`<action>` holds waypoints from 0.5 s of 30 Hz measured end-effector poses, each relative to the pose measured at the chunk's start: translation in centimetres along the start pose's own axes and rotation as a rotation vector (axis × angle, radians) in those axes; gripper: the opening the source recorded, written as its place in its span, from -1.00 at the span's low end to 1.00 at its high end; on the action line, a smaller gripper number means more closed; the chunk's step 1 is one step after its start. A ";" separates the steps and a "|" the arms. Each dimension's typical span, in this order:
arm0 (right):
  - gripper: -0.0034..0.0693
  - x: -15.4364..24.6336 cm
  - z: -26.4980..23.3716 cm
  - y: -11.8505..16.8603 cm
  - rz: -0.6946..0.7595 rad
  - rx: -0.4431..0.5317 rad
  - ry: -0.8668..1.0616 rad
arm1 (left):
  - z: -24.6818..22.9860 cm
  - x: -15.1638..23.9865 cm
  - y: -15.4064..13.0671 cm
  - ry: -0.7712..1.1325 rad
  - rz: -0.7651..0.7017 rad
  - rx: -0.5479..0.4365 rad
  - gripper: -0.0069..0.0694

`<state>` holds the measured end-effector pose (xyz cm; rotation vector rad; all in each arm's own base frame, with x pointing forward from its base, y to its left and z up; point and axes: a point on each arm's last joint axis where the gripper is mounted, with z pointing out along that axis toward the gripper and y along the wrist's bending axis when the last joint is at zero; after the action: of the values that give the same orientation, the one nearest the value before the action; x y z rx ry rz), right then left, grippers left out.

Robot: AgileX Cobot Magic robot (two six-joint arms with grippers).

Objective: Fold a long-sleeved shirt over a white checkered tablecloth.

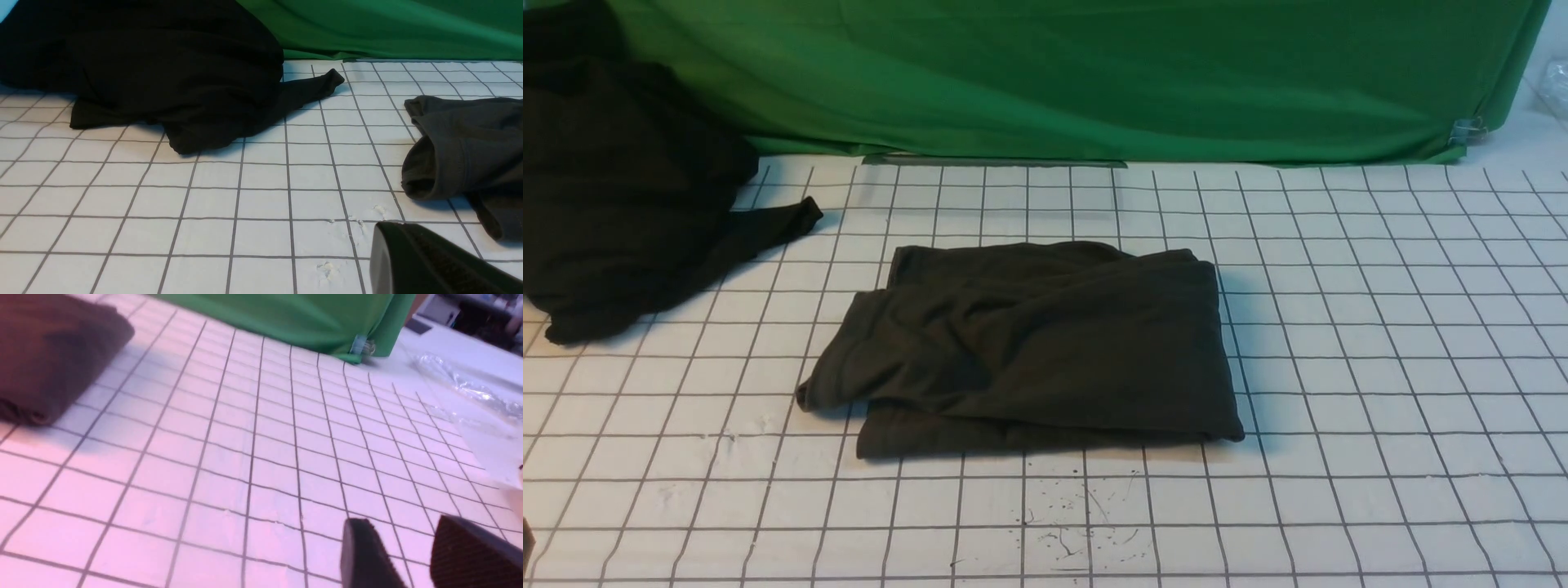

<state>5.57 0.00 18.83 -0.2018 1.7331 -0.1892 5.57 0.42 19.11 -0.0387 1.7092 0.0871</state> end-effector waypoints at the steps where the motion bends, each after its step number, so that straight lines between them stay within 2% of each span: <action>1: -0.24 0.0 0.0 0.0 0.000 0.000 0.000 | 0.0 0.0 0.0 0.000 0.002 0.000 -0.82; 15: -0.24 0.0 0.0 0.0 0.075 0.001 0.000 | 0.0 0.0 0.0 0.000 0.009 -0.002 -0.82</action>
<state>5.57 -0.01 18.82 -0.1359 1.7379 -0.1350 5.57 0.43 19.11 -0.0322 1.7096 0.0954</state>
